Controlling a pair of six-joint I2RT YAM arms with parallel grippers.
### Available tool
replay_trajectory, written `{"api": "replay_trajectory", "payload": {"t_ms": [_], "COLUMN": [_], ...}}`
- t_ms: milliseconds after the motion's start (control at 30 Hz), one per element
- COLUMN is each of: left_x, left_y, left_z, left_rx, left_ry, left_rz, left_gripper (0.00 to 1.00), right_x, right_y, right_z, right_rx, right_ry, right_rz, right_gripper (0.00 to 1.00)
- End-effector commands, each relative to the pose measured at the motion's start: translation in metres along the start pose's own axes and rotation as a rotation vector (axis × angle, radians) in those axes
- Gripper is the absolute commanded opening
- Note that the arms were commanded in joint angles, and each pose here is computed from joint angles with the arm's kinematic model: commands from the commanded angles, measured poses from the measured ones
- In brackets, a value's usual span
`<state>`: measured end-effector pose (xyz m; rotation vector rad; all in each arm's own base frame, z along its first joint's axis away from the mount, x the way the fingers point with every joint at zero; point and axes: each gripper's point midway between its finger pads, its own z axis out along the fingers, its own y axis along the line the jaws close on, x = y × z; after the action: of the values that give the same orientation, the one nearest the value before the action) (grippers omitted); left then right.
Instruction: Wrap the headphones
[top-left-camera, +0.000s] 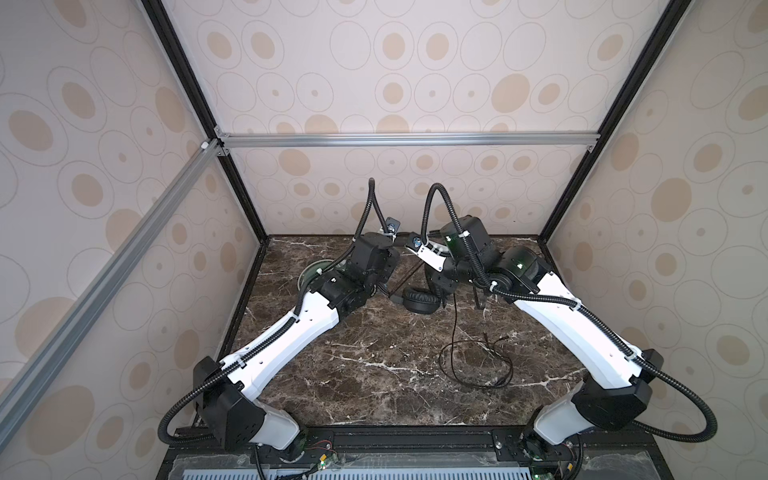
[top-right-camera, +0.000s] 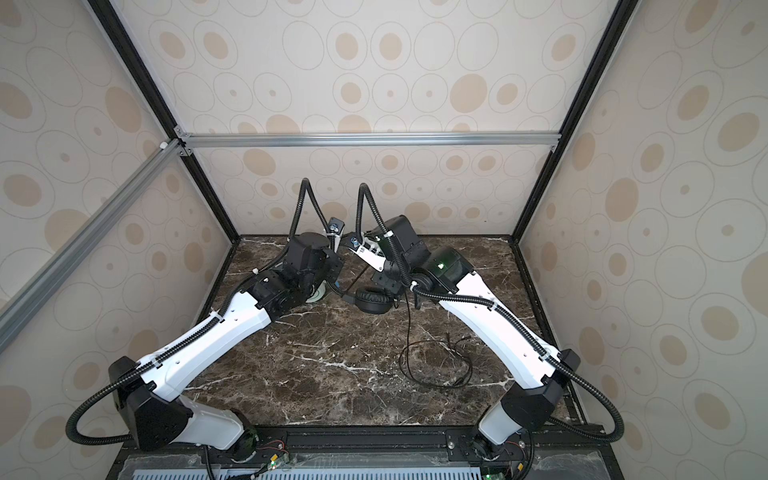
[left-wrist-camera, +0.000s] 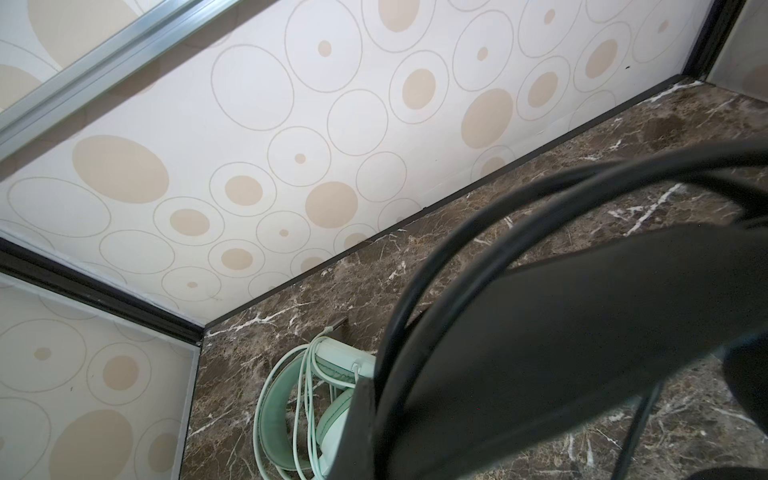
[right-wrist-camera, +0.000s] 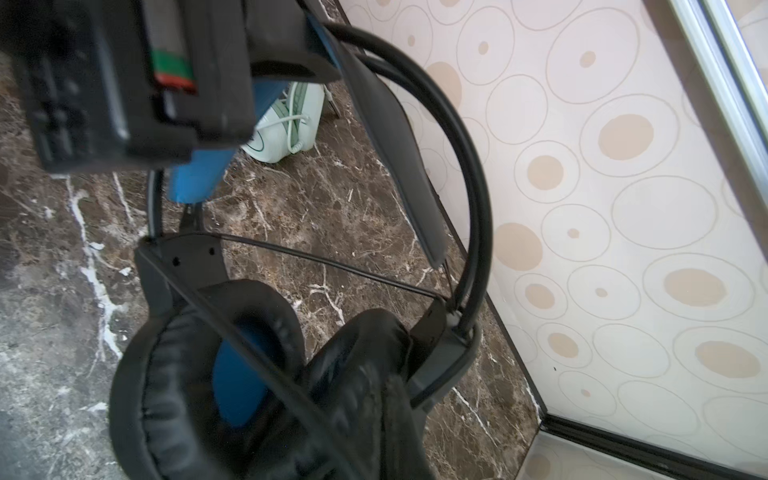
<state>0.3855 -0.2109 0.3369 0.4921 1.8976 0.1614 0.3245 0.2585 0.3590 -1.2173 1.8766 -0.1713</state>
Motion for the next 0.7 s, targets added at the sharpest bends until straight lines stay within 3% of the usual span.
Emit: {"api": "replay_trajectory", "payload": {"t_ms": [0, 267, 667], "left_x": [0.004, 0.004, 0.0], "left_y": [0.004, 0.005, -0.018], "left_z": [-0.007, -0.009, -0.02], "left_rx": [0.005, 0.009, 0.17], "left_ry": [0.011, 0.019, -0.015], "left_rz": [0.046, 0.07, 0.077], "left_gripper": [0.0, 0.0, 0.0], "right_x": [-0.007, 0.002, 0.013], "right_y": [-0.036, -0.047, -0.058], "right_z": [-0.022, -0.025, -0.023], "right_rx": [0.143, 0.202, 0.285], "right_ry": [-0.025, 0.019, 0.092], "right_rz": [0.018, -0.013, -0.117], "right_gripper": [0.0, 0.03, 0.03]}}
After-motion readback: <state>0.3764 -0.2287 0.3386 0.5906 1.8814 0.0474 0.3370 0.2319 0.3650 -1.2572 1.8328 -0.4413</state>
